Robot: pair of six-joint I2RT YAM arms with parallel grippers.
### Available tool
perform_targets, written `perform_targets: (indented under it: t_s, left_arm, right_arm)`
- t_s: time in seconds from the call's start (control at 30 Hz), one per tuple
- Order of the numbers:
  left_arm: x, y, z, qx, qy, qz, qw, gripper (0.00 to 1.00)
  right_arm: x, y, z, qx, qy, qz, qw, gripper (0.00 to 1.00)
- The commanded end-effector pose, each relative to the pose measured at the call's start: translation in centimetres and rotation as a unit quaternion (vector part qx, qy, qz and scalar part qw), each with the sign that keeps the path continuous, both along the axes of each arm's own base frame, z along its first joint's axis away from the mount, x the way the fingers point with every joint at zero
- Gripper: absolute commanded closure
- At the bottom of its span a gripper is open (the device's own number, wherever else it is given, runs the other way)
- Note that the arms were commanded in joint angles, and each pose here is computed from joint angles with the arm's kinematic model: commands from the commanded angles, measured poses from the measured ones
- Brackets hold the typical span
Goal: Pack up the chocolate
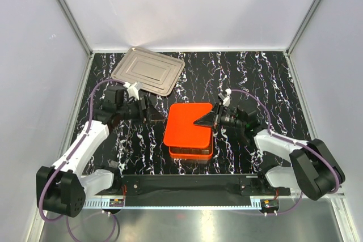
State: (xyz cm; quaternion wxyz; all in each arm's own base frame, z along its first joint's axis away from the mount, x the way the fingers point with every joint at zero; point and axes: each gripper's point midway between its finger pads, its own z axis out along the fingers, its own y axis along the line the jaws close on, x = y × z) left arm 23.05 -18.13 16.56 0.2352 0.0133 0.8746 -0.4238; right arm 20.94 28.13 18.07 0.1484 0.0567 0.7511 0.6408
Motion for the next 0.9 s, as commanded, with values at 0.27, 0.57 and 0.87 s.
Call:
perform_targets:
  t_s: [0.27,0.57,0.87]
  left_arm:
    - [0.5,-0.7,-0.4,-0.004,-0.035,0.012,0.999,0.21]
    - [-0.3,-2.6,-1.9,-0.028,-0.018,-0.008,0.999,0.22]
    - [-0.6,-4.0,-4.0,-0.009,-0.004,-0.012,1.000,0.22]
  right_arm:
    - [1.4,0.8,-0.6,0.002,-0.045,-0.002,0.999,0.98]
    - [2.1,1.2,-2.5,-0.023,-0.040,0.012,0.999,0.98]
    - [1.5,0.9,-4.3,-0.061,-0.028,0.027,0.997,0.92]
